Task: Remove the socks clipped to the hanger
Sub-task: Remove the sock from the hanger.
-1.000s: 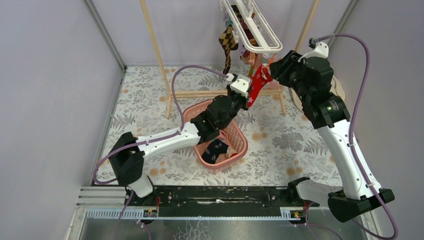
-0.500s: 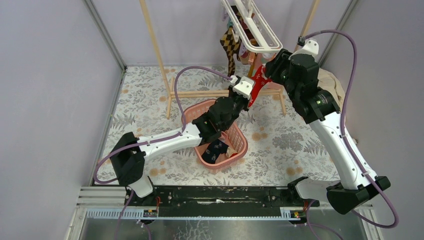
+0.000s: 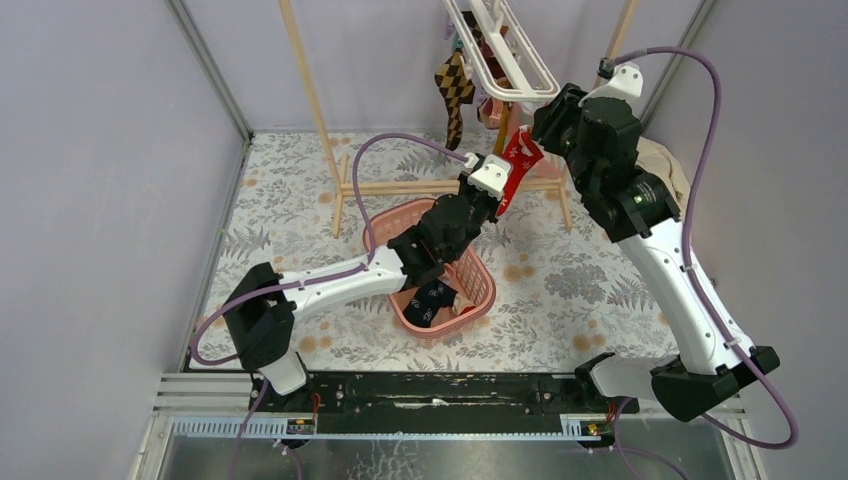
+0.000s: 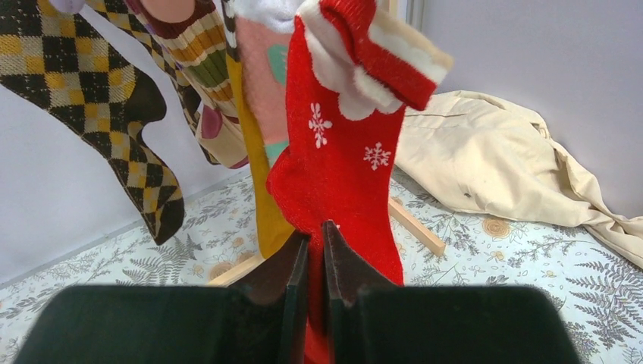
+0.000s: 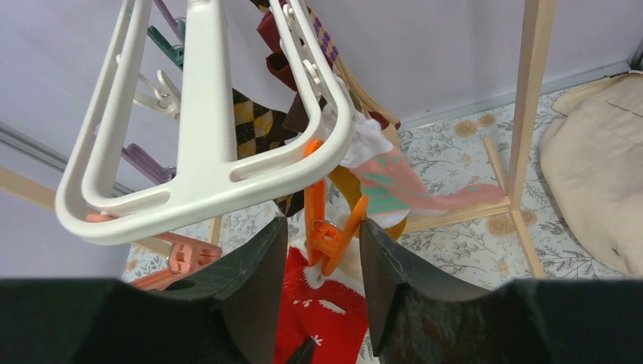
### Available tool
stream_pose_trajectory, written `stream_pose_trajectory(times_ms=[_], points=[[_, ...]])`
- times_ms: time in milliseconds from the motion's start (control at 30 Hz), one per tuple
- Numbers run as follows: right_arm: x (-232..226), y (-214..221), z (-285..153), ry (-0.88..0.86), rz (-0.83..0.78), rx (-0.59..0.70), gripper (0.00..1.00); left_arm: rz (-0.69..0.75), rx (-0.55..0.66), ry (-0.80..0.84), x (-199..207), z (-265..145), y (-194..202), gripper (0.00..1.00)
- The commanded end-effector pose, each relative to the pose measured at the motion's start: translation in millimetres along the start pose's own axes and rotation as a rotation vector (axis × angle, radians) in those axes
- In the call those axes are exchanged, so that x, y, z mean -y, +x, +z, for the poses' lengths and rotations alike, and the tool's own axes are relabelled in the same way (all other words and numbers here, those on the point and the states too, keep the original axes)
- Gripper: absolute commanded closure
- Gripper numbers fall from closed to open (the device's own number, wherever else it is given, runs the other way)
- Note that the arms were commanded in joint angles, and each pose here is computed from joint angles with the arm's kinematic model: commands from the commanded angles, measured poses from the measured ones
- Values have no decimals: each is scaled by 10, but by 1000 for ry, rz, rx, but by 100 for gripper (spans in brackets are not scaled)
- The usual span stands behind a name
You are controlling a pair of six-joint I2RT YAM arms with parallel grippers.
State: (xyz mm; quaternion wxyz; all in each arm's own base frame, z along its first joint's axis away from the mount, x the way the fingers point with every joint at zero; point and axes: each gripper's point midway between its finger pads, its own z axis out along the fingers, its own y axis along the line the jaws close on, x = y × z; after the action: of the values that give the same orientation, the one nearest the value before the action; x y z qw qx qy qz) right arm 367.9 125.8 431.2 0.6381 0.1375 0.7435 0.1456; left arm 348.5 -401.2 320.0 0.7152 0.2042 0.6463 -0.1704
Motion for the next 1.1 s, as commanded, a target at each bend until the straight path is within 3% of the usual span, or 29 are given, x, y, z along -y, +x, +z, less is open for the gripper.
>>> stream_pose_trajectory(times_ms=[0, 800, 1067], points=[[-97, -239, 20, -3, 13, 76, 54, -18, 72, -31, -27, 34, -238, 85], [-148, -180, 208, 16, 4, 75, 61, -18, 77, -18, -38, -40, -196, 87], [-148, -145, 259, 25, -1, 68, 78, -12, 78, -23, -59, -55, -191, 87]])
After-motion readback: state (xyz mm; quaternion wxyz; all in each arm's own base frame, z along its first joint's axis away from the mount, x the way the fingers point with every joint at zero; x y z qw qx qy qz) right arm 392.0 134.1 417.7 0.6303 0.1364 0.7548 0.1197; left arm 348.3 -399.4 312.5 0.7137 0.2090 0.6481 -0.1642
